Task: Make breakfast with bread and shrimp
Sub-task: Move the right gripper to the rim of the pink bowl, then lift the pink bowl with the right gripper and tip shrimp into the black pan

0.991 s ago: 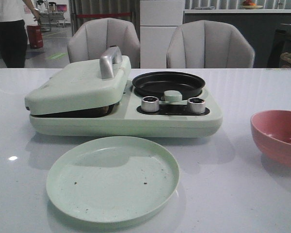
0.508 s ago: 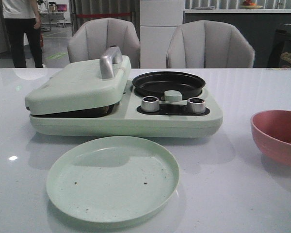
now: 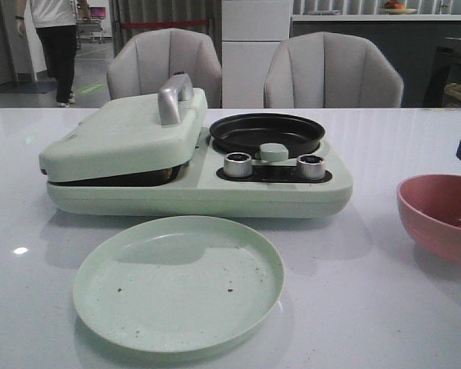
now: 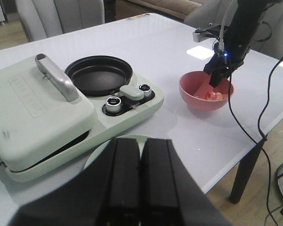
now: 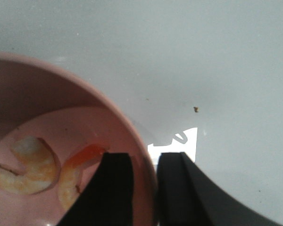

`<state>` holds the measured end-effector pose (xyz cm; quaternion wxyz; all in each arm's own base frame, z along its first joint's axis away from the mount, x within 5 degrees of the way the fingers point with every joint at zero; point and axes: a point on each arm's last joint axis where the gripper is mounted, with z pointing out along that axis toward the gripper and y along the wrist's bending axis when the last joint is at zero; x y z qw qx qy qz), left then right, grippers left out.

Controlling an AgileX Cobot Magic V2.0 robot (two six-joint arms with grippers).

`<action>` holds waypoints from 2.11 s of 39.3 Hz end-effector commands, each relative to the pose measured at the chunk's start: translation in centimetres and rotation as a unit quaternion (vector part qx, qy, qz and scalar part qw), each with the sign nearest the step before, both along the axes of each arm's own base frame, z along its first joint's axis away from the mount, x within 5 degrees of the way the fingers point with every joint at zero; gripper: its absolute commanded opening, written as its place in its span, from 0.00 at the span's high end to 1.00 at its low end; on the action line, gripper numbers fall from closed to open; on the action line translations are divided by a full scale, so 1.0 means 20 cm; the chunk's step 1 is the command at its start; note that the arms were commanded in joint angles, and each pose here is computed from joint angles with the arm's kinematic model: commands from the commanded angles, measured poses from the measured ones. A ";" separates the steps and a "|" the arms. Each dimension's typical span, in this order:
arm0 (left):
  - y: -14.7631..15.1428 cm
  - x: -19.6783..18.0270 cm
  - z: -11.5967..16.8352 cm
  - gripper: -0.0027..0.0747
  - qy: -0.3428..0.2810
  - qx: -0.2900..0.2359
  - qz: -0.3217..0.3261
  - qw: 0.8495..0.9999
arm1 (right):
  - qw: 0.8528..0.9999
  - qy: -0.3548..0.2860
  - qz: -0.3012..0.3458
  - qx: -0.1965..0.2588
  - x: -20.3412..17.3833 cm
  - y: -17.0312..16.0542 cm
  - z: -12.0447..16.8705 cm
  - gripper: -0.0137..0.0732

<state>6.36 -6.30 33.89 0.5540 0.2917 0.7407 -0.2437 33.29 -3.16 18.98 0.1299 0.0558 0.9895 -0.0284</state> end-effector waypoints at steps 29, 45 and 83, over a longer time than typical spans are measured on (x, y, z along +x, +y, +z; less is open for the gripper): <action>0.00 0.01 0.07 0.84 -0.025 -0.038 0.015 0.999 | 0.910 -0.341 0.139 -0.189 0.10 0.51 1.15 0.79; 0.00 0.01 0.07 0.84 -0.025 -0.038 0.015 0.999 | 0.796 -0.415 0.170 -0.406 0.21 0.92 1.09 0.79; 0.00 0.01 0.07 0.84 -0.025 -0.038 0.015 0.999 | 0.675 -0.477 0.150 -0.542 0.35 1.21 1.13 0.79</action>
